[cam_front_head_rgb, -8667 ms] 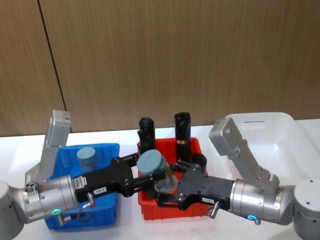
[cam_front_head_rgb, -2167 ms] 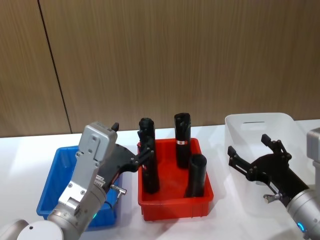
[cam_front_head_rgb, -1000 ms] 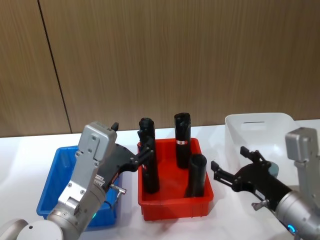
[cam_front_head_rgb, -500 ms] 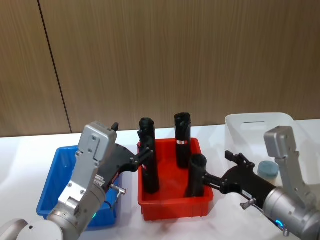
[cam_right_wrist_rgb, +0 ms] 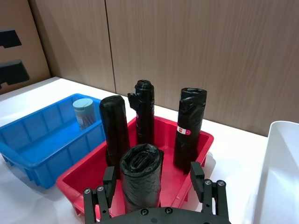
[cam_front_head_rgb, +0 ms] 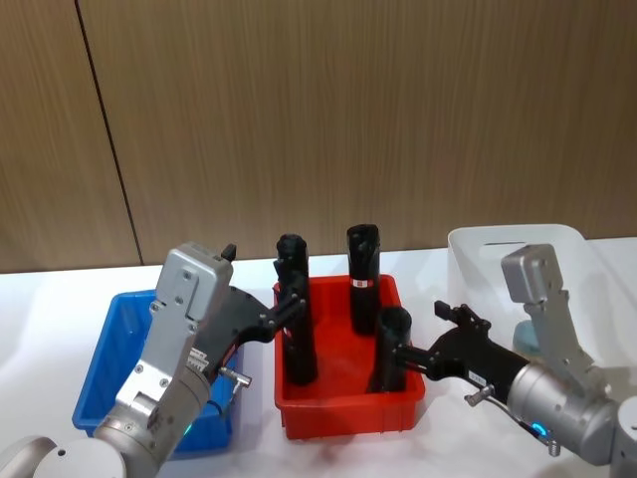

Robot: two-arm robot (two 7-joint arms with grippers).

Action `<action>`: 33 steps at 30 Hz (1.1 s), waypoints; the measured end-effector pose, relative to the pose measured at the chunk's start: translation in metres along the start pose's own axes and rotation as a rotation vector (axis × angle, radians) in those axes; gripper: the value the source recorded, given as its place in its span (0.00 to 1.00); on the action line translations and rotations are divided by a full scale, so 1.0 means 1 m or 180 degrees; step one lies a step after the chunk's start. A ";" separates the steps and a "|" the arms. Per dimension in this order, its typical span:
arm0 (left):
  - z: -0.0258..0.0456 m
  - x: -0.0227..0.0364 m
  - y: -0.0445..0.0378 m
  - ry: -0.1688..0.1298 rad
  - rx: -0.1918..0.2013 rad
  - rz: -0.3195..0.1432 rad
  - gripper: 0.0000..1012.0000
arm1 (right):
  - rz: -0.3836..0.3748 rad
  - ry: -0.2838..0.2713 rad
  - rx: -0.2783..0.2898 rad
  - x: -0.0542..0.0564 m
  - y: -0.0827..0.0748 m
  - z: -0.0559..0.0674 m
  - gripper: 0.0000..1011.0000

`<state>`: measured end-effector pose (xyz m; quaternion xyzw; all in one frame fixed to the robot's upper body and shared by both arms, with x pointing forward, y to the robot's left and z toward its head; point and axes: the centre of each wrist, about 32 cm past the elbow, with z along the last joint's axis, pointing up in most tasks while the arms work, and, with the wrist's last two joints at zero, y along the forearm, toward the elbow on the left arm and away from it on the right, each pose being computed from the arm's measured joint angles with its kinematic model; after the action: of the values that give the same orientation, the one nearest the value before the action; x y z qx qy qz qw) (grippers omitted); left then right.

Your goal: Pick the cotton swabs from the blue box and place them into the white box.

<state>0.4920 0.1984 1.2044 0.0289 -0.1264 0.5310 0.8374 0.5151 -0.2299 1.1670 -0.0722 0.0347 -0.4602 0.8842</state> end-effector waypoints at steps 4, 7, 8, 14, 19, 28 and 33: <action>0.0000 0.0000 0.0000 0.0000 0.0000 0.0000 0.99 | 0.0018 0.0000 -0.0024 0.001 0.004 0.000 0.99; 0.0000 0.0000 0.0000 0.0000 0.0000 0.0000 0.99 | 0.0050 0.0002 -0.0053 0.002 0.010 -0.001 0.99; 0.0000 0.0000 0.0000 0.0000 0.0000 0.0000 0.99 | 0.0055 0.0004 -0.0059 0.003 0.011 -0.001 0.99; 0.0000 0.0000 0.0000 0.0000 0.0000 0.0000 0.99 | 0.0113 0.0006 -0.0093 0.003 0.019 0.000 0.99; 0.0000 0.0000 0.0000 0.0000 0.0000 0.0000 0.99 | 0.0149 0.0016 -0.0133 0.004 0.025 -0.001 0.99; 0.0000 0.0000 0.0000 0.0000 0.0000 0.0000 0.99 | 0.0173 0.0048 -0.0169 0.006 0.033 -0.002 0.83; 0.0000 0.0000 0.0000 0.0000 0.0000 0.0000 0.99 | 0.0189 0.0055 -0.0164 0.007 0.035 -0.002 0.68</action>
<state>0.4920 0.1984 1.2044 0.0289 -0.1265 0.5311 0.8373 0.5472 -0.2163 1.1592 -0.0899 0.0563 -0.4334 0.8950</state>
